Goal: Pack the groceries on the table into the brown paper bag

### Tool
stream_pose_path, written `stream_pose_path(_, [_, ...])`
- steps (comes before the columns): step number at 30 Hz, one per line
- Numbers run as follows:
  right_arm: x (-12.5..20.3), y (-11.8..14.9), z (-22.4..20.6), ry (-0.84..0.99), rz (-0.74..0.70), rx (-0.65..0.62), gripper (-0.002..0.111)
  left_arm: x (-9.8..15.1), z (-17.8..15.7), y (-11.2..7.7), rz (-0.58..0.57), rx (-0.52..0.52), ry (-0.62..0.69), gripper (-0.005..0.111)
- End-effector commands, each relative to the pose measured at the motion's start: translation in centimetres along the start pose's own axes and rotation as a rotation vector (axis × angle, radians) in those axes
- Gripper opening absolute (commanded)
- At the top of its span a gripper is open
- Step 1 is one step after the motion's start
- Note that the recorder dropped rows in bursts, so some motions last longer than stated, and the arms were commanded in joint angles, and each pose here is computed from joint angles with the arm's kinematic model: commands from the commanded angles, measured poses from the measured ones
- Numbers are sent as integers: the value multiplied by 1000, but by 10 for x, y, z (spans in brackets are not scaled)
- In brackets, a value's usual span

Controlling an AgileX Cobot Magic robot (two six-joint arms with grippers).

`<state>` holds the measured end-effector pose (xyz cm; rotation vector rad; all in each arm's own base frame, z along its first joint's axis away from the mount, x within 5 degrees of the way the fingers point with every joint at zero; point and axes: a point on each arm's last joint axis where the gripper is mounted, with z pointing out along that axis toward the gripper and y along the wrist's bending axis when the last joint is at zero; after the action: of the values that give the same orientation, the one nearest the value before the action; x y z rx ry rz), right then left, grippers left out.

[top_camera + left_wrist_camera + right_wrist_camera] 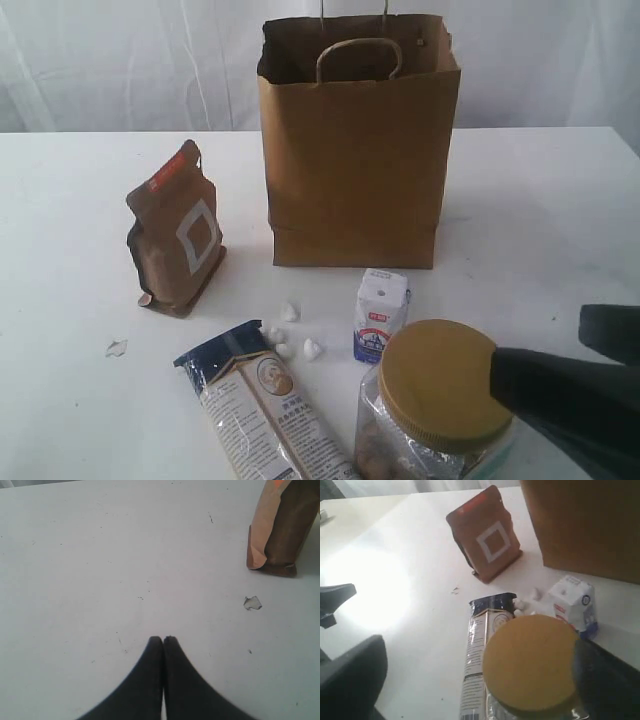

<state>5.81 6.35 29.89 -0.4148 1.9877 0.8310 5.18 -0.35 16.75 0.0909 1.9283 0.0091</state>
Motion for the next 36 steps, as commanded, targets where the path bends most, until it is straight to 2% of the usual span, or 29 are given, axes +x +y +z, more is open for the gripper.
stream_pose_path(1, [15,-4,6,56,33,-23,92,1,0,0,-7,5,0,0])
stream_pose_path(8, [43,-23,18,116,41,40,92,1,0,0,-7,5,0,0])
stream_pose_path(16, [48,-24,20,119,-17,23,92,1,0,0,-7,5,0,0])
stream_pose_path(22, [54,-39,26,45,23,123,92,1,0,0,-7,5,0,0])
stream_pose_path(26, [58,-44,31,5,34,120,92,1,0,0,-7,5,0,0])
stream_pose_path(30, [50,-52,35,-75,-28,159,92,1,0,0,-7,5,0,0])
stream_pose_path(36, [25,-41,34,-142,-335,91,92,1,0,0,-7,5,0,0])
